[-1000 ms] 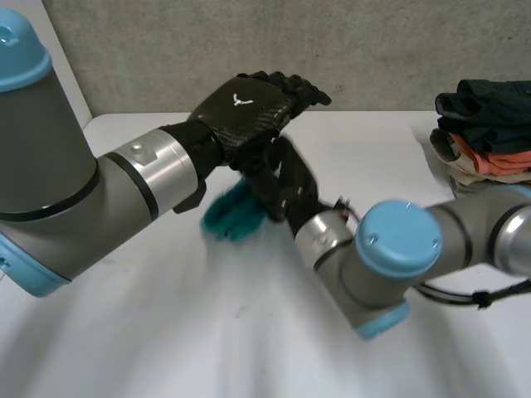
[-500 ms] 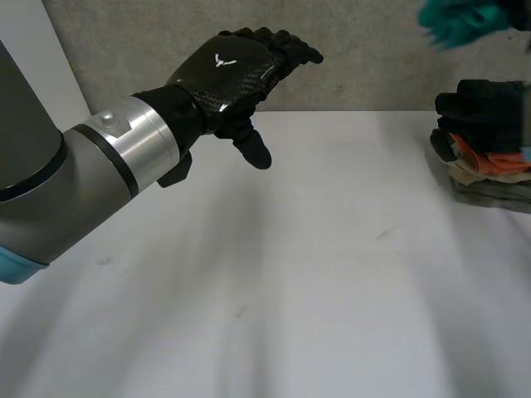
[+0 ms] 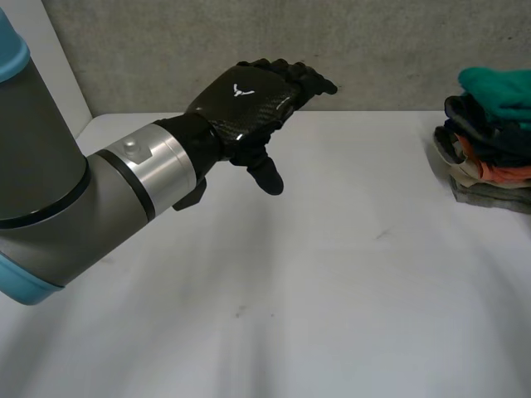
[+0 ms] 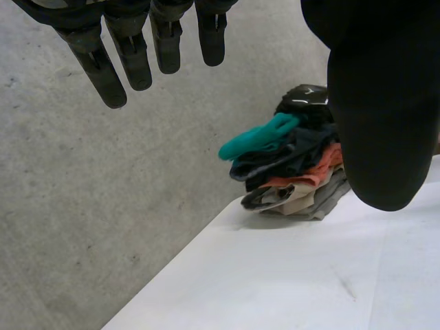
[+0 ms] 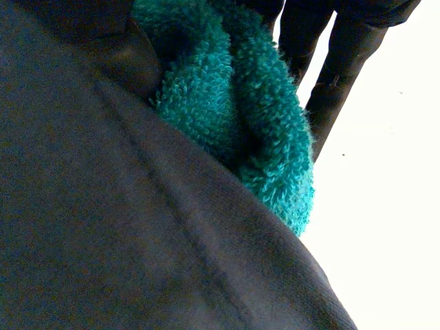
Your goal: Fold the laundry.
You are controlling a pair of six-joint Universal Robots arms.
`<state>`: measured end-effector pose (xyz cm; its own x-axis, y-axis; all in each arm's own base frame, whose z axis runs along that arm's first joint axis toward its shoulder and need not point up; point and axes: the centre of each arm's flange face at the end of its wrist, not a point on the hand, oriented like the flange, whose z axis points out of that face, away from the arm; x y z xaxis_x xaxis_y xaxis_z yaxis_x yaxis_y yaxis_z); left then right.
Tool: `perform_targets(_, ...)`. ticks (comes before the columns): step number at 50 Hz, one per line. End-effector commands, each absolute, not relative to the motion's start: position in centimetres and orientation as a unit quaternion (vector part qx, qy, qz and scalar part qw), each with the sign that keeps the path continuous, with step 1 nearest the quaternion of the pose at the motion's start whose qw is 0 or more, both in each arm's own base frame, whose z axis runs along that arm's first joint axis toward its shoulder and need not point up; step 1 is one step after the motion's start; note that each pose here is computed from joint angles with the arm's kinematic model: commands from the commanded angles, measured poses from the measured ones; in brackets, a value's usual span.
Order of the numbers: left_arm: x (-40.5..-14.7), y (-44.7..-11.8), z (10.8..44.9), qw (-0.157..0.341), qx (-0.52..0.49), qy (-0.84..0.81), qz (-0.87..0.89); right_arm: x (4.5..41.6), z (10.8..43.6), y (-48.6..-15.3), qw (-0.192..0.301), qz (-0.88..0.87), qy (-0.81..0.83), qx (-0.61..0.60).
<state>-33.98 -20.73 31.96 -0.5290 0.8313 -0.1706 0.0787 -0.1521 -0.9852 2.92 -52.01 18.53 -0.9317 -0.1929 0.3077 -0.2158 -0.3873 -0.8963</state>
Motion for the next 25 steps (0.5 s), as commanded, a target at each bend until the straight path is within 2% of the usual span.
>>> perform_targets(1,-34.6,-19.5,32.2,0.299,-0.399,-0.574,0.649,3.4,22.8,-50.8,-0.002,0.825,-0.539,0.17)
perform_targets(5,-34.6,-19.2,32.5,0.302,-0.401,-0.57,0.651,3.3,26.2,-49.5,0.016,0.84,-0.518,0.161)
perform_targets(8,-34.7,-19.1,32.6,0.303,-0.401,-0.569,0.651,3.2,27.1,-49.1,0.021,0.843,-0.513,0.16)
perform_targets(12,-34.7,-19.0,32.4,0.304,-0.4,-0.572,0.648,3.1,25.9,-49.3,0.014,0.836,-0.525,0.162)
perform_targets(16,-34.6,-19.0,31.9,0.304,-0.401,-0.578,0.643,2.4,22.4,-49.7,0.01,0.815,-0.558,0.155)
perform_targets(19,-34.6,-19.0,31.6,0.304,-0.401,-0.579,0.642,2.1,21.2,-49.7,0.012,0.805,-0.573,0.152)
perform_targets(25,-34.6,-19.0,31.6,0.305,-0.401,-0.578,0.642,2.0,20.1,-48.8,0.045,0.781,-0.602,0.162)
